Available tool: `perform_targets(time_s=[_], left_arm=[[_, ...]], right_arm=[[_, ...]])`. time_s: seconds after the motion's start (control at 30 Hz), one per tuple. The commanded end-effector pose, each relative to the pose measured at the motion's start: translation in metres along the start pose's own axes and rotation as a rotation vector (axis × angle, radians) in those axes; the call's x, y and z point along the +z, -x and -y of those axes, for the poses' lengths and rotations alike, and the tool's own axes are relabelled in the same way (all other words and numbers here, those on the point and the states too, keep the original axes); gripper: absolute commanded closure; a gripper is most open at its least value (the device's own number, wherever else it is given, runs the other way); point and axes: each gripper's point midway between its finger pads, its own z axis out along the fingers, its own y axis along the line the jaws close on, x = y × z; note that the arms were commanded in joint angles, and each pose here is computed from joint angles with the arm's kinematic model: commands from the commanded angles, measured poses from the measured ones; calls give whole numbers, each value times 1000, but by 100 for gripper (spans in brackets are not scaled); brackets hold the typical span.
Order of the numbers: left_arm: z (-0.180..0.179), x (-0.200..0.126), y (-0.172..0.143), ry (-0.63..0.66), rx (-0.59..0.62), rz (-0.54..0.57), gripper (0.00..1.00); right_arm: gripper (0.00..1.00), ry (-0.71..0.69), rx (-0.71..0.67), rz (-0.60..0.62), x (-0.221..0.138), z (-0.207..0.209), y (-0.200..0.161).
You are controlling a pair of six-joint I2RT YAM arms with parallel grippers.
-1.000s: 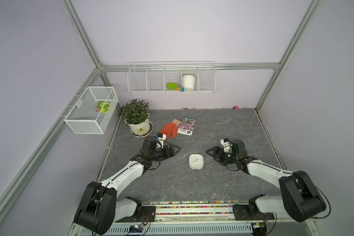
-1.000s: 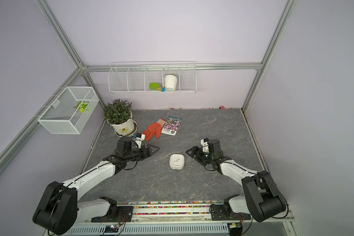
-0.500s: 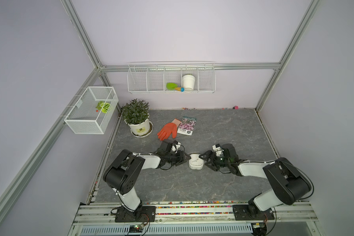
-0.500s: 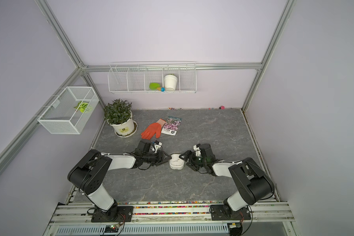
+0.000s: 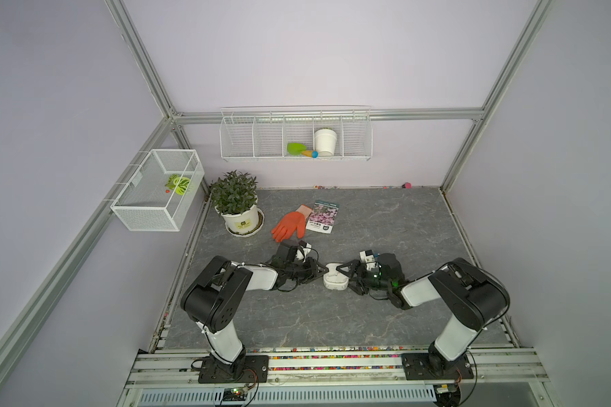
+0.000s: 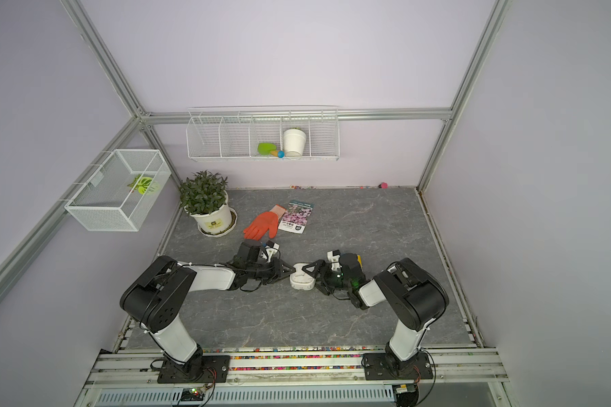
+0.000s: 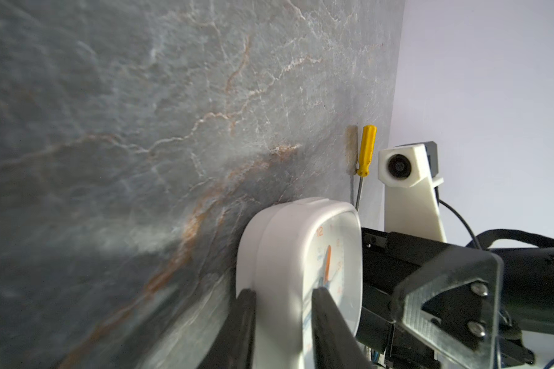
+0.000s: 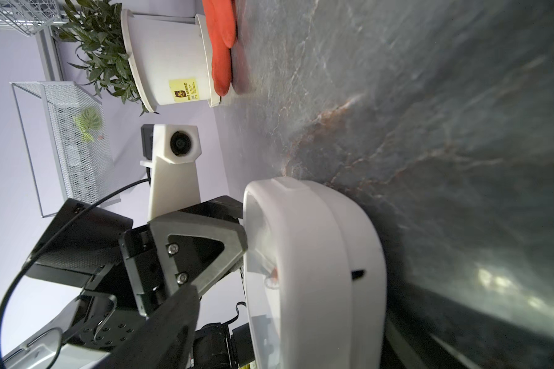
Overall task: Remove the battery from the alarm
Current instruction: Adjust the alarm at the center of the board.
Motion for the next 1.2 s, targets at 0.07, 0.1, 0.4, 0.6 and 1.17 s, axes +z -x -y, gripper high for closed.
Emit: perform_targets(time_s=[0.07,0.1,0.4,0.6,1.17], left_arm=[[-10,2,-11,17,-14,-15,71],[-9,3,-10,14,-14,-15,71],[-13,4,-9,23,-15,-7,70],[-10,1,-6,24,-6,18,65],[17,-42,15,-11,54,143,31]], right_arm=[[20,-112,33,-15,2,23,-10],[25,-110,25,-17,2,21,-9],[45,-131,-77,3,-8,0,-6],[48,-193,-188,31,-26,-15,-3],[59,-304,-412,62,-42,-17,5]])
